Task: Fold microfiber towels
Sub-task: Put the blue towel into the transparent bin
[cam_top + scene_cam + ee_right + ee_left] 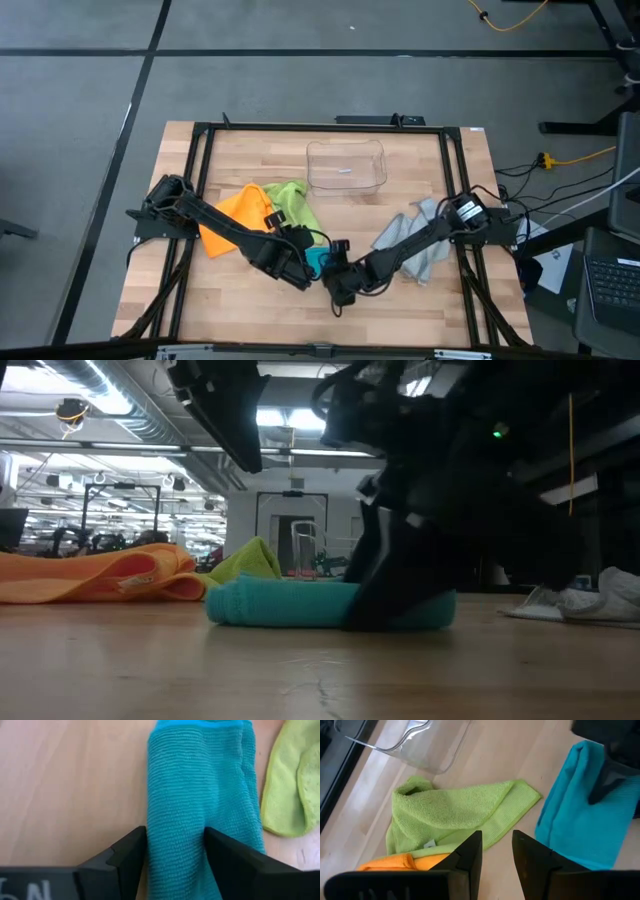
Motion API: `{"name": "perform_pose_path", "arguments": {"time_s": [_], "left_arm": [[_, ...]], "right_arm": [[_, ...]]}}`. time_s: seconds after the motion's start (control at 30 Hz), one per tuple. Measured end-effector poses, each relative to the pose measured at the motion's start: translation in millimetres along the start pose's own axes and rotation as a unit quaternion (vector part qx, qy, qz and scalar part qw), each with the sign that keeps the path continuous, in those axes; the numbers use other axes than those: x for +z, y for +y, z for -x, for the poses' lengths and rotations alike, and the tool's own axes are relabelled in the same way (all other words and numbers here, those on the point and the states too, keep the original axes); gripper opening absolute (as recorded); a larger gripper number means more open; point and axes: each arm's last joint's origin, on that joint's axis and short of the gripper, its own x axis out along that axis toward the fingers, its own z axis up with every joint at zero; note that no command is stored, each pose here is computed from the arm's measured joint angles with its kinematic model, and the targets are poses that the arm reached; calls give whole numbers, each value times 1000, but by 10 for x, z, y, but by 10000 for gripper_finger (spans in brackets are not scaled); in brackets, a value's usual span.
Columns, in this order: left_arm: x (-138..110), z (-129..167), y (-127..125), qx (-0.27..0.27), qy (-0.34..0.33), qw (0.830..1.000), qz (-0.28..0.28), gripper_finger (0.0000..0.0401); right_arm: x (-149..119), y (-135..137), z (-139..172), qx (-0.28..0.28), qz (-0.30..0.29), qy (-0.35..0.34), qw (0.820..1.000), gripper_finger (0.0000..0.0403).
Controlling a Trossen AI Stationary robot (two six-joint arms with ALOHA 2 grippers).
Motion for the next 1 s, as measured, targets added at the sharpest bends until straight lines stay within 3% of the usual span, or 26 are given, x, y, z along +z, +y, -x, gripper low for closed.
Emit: {"name": "perform_pose_path", "arguments": {"time_s": [0.13, 0.33, 0.47, 0.63, 0.8, 1.0], "left_arm": [[-12, 12, -12, -4, 1, 1000, -1, 99], [-98, 96, -86, -15, -3, 1000, 13, 99], [-209, 201, -165, -26, -7, 999, 28, 99], [-347, 332, -251, -34, -25, 998, 38, 99], [-459, 427, -301, -39, -31, 998, 25, 99], [-525, 467, -299, -32, -28, 999, 11, 99]], "right_arm": [[25, -128, -57, -1, -45, 6, 999, 157], [27, -269, -118, -14, -66, 17, 998, 26], [81, -307, -51, -30, -57, 11, 998, 24], [245, -429, 253, -37, -38, 9, 999, 24], [386, -622, 696, -88, -25, 11, 996, 24], [547, -976, 1278, -192, -27, -10, 981, 24]]}}
